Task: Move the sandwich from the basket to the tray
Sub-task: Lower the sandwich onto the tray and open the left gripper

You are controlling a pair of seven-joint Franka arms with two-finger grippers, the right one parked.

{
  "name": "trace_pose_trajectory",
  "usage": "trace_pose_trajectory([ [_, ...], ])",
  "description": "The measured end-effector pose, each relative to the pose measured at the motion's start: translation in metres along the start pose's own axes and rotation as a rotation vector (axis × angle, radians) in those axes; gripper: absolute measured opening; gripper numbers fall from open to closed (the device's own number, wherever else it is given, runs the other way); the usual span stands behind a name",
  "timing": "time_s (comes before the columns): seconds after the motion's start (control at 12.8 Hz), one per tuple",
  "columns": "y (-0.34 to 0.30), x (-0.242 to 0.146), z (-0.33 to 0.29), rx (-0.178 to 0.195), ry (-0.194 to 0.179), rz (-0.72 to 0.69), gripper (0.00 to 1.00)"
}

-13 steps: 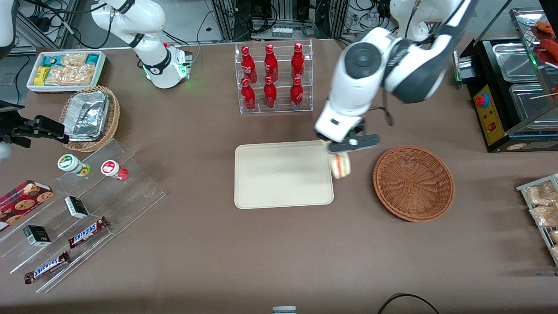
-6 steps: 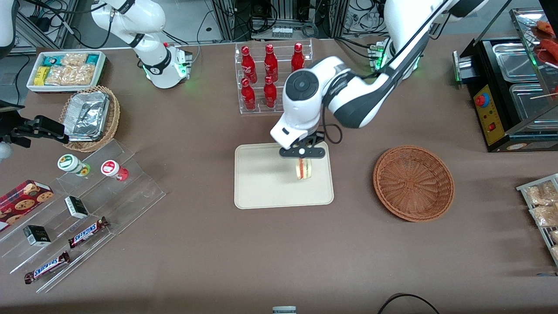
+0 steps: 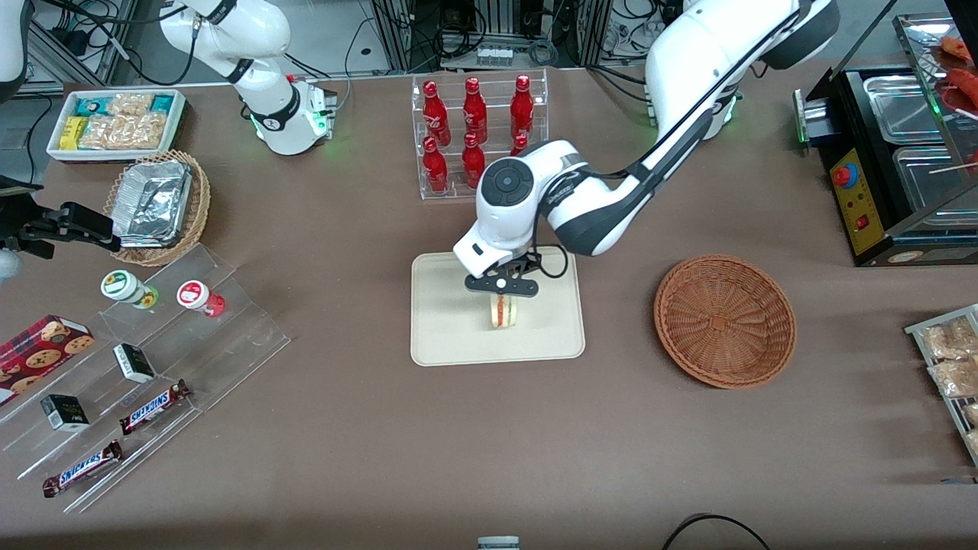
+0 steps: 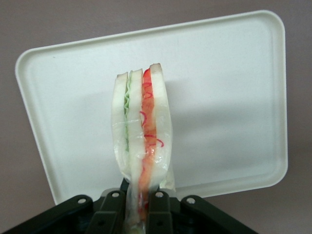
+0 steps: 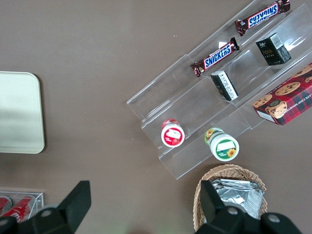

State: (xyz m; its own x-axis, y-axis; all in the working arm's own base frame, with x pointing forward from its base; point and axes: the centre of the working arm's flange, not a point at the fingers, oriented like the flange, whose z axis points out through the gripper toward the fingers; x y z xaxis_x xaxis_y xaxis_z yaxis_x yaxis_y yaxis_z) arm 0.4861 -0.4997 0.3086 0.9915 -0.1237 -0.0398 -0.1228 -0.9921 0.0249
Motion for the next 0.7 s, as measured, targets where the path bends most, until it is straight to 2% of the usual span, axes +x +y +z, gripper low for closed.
trace_pose_trajectory([
  [0.31, 0.0, 0.006, 0.022, -0.019, -0.006, -0.017, 0.15],
  [0.47, 0.003, 0.005, 0.035, -0.015, -0.011, -0.031, 0.15],
  [0.7, 0.014, -0.003, 0.056, 0.007, 0.008, -0.042, 0.15],
])
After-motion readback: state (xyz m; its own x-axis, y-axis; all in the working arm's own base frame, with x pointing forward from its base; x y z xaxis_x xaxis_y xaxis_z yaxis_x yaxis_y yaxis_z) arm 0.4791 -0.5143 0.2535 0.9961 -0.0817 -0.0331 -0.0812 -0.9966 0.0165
